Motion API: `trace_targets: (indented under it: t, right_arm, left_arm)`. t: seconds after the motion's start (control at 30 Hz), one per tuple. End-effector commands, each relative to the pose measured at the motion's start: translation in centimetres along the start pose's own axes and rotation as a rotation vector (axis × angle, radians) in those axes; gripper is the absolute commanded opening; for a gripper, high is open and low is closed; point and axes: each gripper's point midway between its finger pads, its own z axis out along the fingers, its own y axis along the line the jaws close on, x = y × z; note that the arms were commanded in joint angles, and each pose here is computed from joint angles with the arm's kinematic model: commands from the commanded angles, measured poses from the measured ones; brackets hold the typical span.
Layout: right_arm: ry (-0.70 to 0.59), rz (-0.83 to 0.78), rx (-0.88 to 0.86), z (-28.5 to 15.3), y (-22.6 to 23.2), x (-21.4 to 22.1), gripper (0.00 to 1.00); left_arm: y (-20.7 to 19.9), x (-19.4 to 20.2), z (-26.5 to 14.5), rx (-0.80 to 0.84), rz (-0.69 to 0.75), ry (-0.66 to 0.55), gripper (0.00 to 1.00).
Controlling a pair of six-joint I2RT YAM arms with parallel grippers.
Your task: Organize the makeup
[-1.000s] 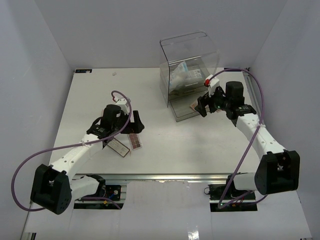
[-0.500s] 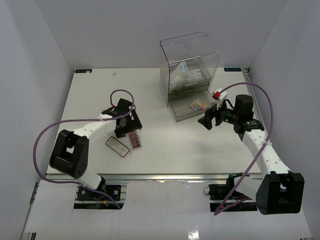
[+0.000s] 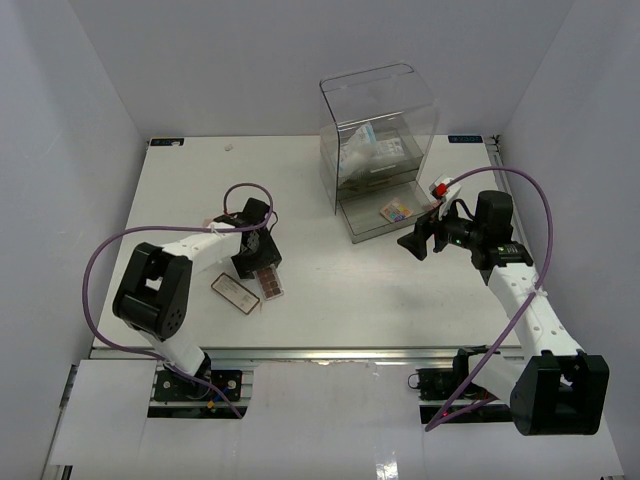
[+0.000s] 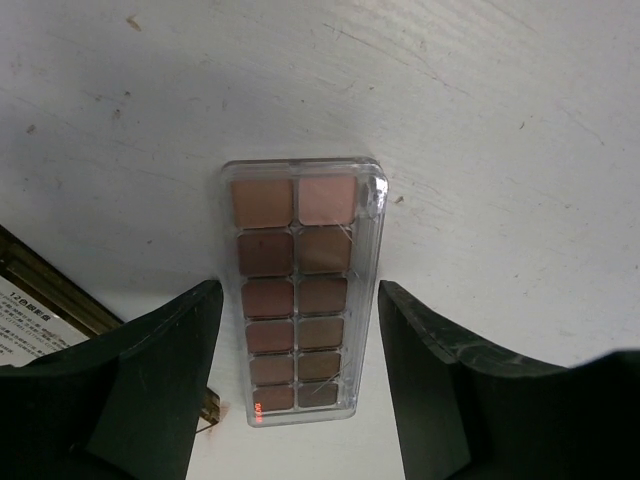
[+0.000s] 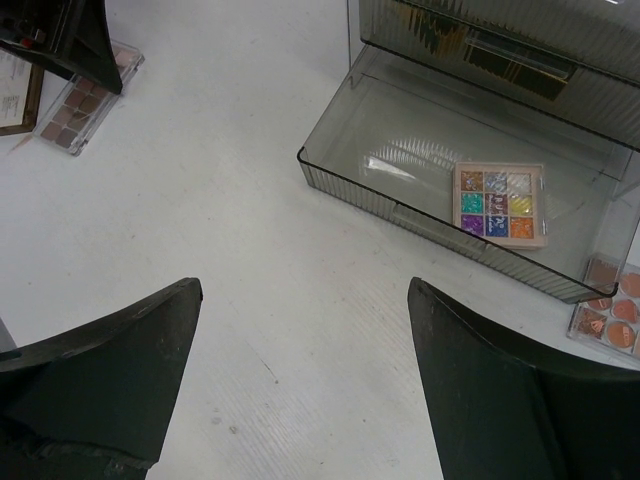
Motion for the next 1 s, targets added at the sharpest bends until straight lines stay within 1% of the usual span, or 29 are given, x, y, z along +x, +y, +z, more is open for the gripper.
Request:
trace_targets:
  t: [0.0, 0.17, 0.23, 0.27, 0.3, 0.43, 0.5, 0.57, 0.67, 0.73, 0.8, 0.97]
  right_arm:
    - [-0.030, -0.005, -0.010, -0.2, 0.1, -0.6, 0.90]
    - [-0.036, 0.004, -0.004, -0.5, -0.2, -0.7, 0.90]
    - [-0.039, 0.008, -0.005, -0.5, -0.2, -0.7, 0.90]
    - [-0.040, 0.009, -0.006, -0.6, -0.2, -0.7, 0.90]
    - [-0.040, 0.011, -0.006, -0.6, -0.2, -0.7, 0.90]
    - [-0.043, 0.010, -0.001, -0.7, -0.3, -0.8, 0.90]
    - [-0.045, 0.009, 0.001, -0.8, -0.4, -0.8, 0.90]
    - [-0.046, 0.007, 0.004, -0.8, -0.4, -0.9, 0.90]
    - [-0.051, 0.001, 0.009, -1.0, -0.4, -1.0, 0.90]
    - [-0.054, 0.005, 0.028, -1.3, -0.9, -1.0, 0.90]
    - [-0.059, 0.005, 0.042, -1.6, -1.3, -1.1, 0.90]
    - [-0.064, 0.005, 0.065, -2.0, -1.8, -1.2, 0.90]
  left_arm:
    - [-0.6, 0.2, 0.5, -0.009, 0.048, 0.006, 0.74]
    - [-0.7, 0.6, 1.0, -0.023, 0.078, 0.026, 0.76]
    - [-1.0, 0.5, 0.8, -0.015, 0.077, 0.023, 0.74]
    - [-1.1, 0.5, 0.8, -0.012, 0.077, 0.020, 0.72]
    - [-1.2, 0.4, 0.6, -0.007, 0.080, 0.017, 0.66]
    - [-2.8, -1.3, -1.4, 0.060, 0.110, -0.037, 0.33]
    - [-4.5, -2.4, -3.2, 0.139, 0.144, -0.079, 0.25]
    - [-6.6, -3.2, -5.3, 0.241, 0.197, -0.126, 0.18]
    - [-10.4, -3.1, -9.2, 0.460, 0.306, -0.183, 0.14]
    - [-12.9, -3.2, -11.9, 0.563, 0.386, -0.252, 0.12]
    - [-14.6, -3.2, -13.6, 0.608, 0.456, -0.297, 0.09]
    - [-20.4, -1.1, -16.7, 0.696, 0.775, -0.399, 0.07]
